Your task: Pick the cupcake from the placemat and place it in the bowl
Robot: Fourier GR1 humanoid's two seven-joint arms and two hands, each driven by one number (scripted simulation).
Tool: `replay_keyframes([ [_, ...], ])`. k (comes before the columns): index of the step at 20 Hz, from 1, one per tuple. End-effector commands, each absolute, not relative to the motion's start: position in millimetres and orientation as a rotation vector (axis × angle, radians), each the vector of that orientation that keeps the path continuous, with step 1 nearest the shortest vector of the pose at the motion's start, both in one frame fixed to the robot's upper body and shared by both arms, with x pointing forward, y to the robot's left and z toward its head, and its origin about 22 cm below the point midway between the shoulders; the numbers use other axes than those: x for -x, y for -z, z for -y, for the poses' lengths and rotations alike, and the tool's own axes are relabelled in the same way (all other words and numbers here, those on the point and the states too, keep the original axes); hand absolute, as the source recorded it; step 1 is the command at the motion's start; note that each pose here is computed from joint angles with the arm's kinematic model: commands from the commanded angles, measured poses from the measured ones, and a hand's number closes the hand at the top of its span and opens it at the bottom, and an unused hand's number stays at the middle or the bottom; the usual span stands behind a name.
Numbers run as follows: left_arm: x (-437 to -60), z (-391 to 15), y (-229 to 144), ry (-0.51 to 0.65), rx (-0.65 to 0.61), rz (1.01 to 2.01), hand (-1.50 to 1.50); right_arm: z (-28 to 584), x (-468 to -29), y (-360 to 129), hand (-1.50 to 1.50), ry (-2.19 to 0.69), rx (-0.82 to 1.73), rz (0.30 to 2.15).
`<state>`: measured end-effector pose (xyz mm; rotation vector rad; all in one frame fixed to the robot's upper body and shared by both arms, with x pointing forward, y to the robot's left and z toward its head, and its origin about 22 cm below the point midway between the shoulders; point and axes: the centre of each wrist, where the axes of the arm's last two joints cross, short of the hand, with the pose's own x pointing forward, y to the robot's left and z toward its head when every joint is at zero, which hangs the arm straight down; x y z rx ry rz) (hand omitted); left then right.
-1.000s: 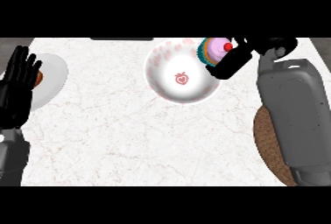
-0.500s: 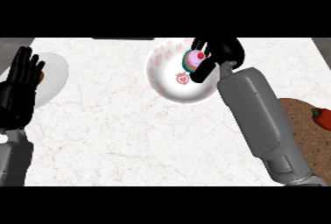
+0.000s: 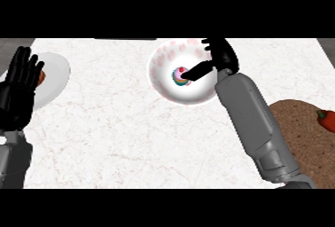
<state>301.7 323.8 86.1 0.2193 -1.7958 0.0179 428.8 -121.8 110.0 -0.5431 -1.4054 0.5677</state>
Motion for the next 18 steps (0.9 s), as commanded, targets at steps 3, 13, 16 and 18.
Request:
replay_keyframes([
  [3, -303, -327, -86, -0.026, -0.226, 1.793, 0.0, 147, -432, -102, -1.5, -0.288, 0.615, 1.601],
  [13, -291, -342, -80, -0.016, -0.245, 1.789, 0.0, 248, -425, -120, -1.5, 0.03, 0.625, 1.592],
  [16, -295, -318, -81, -0.031, -0.248, 1.795, 0.0, 299, -411, -121, -1.5, 0.048, 0.616, 1.634],
  [18, -298, -311, -84, -0.037, -0.225, 1.792, 0.0, 332, -402, -111, -1.5, 0.099, 0.608, 1.654],
])
